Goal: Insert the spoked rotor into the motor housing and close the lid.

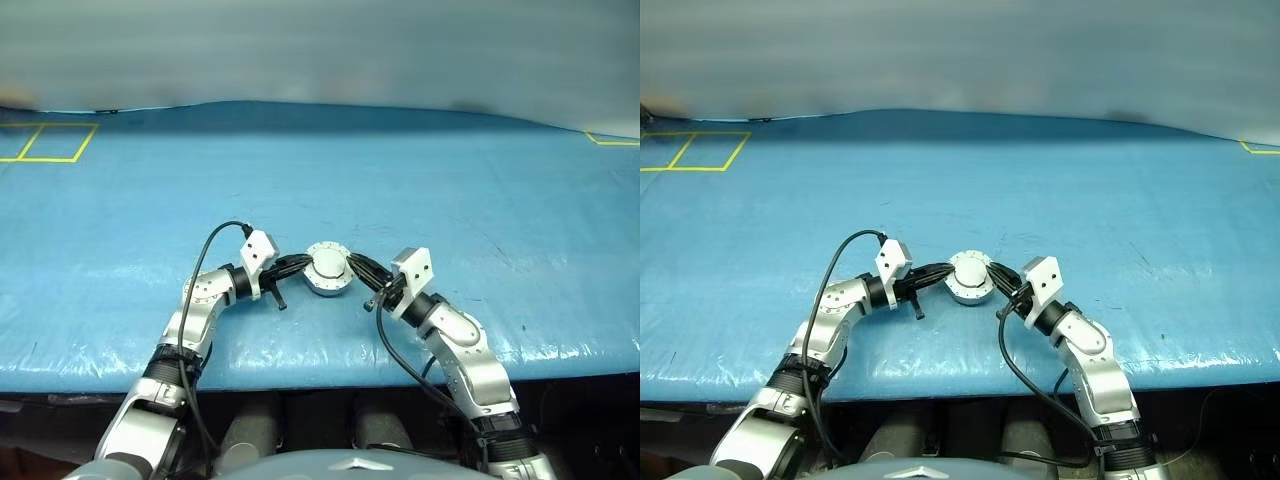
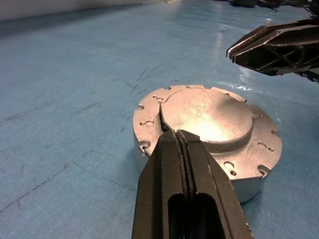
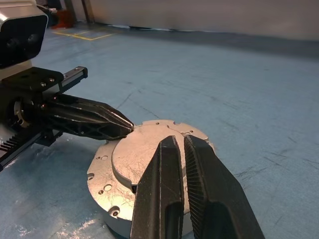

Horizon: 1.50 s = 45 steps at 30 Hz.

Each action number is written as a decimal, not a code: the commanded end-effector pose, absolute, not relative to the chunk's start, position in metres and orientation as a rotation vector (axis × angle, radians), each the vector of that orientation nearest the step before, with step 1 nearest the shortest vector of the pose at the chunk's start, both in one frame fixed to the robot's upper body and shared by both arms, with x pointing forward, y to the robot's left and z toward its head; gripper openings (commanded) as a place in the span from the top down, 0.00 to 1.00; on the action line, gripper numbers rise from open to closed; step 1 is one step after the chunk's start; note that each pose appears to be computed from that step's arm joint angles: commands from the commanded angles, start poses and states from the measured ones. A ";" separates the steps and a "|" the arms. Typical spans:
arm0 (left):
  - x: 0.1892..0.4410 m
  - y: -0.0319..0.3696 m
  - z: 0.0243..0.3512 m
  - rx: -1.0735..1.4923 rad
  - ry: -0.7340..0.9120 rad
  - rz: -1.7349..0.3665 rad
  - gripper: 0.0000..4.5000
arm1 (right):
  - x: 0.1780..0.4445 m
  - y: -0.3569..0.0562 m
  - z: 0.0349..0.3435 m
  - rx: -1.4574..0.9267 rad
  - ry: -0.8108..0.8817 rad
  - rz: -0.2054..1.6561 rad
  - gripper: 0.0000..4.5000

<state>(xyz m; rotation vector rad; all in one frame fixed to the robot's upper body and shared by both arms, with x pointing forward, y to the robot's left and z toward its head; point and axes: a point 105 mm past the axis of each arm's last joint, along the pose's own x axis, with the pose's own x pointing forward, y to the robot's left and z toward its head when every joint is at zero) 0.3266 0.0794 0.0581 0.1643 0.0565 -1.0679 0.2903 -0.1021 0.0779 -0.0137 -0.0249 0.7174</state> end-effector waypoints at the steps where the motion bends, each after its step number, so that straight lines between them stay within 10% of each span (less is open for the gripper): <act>1: 0.324 0.075 0.054 0.197 0.081 -1.105 1.00 | 0.290 -0.103 0.091 -0.026 -0.081 0.704 0.94; 13: 0.320 0.076 0.045 0.212 0.126 -1.114 1.00 | 0.291 -0.129 0.080 0.205 0.044 0.563 0.94; 20: 0.318 0.074 0.044 0.204 0.123 -1.114 1.00 | 0.298 -0.143 0.081 0.501 0.109 0.444 0.53; 29: 0.318 0.073 0.045 0.198 0.114 -1.106 1.00 | 0.282 -0.132 0.077 0.948 0.258 0.508 0.53; 45: 0.317 0.072 0.044 0.199 0.115 -1.098 1.00 | 0.282 -0.112 0.046 1.026 0.398 0.519 0.41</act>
